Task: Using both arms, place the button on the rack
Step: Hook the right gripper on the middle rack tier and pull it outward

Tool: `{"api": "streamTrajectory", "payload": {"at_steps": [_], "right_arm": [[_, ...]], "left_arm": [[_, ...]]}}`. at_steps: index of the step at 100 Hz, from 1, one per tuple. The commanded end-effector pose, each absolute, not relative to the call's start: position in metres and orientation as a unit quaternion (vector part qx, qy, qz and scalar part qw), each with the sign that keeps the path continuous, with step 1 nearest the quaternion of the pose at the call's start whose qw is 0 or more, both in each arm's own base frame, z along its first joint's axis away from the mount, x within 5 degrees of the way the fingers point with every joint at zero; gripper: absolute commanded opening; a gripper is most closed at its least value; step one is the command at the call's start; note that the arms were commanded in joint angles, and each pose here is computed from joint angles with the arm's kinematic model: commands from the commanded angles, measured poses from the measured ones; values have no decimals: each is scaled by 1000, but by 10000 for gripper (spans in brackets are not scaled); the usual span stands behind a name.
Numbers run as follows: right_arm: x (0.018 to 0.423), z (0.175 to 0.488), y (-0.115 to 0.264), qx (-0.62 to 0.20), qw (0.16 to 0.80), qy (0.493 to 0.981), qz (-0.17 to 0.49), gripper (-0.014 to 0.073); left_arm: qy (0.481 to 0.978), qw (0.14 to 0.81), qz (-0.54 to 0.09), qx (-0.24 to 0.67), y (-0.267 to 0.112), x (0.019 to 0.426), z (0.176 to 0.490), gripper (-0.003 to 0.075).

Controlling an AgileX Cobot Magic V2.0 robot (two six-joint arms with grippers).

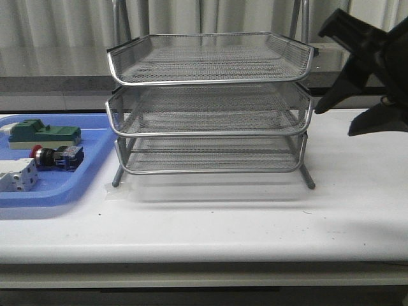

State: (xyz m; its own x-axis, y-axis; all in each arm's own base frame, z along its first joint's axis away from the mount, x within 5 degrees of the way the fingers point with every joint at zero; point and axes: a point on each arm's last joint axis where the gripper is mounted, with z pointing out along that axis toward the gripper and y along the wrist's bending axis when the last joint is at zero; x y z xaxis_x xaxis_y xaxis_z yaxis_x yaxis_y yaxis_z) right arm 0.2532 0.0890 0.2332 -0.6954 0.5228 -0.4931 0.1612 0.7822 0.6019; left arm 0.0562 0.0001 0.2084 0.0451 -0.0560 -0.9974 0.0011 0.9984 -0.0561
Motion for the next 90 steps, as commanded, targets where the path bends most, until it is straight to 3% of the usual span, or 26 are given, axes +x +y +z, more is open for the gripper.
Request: {"api": "streamTrajectory", "payload": {"at_steps": [1,44,69,90], "right_arm": [[268,249,90,196,377,863,272,370],[317,240,108,192,354,874,272,370],[324,236,112,188,339,880,274,365],[322,235,114,183,325,885,278,200]], "left_arm": [[661,749,-31,-23,0,55,206,-20],[661,749,-31,-23,0,55,206,-20],[661,749,-31,-23,0,55,206,-20],[661,749,-31,-23,0,55,206,-20]]}}
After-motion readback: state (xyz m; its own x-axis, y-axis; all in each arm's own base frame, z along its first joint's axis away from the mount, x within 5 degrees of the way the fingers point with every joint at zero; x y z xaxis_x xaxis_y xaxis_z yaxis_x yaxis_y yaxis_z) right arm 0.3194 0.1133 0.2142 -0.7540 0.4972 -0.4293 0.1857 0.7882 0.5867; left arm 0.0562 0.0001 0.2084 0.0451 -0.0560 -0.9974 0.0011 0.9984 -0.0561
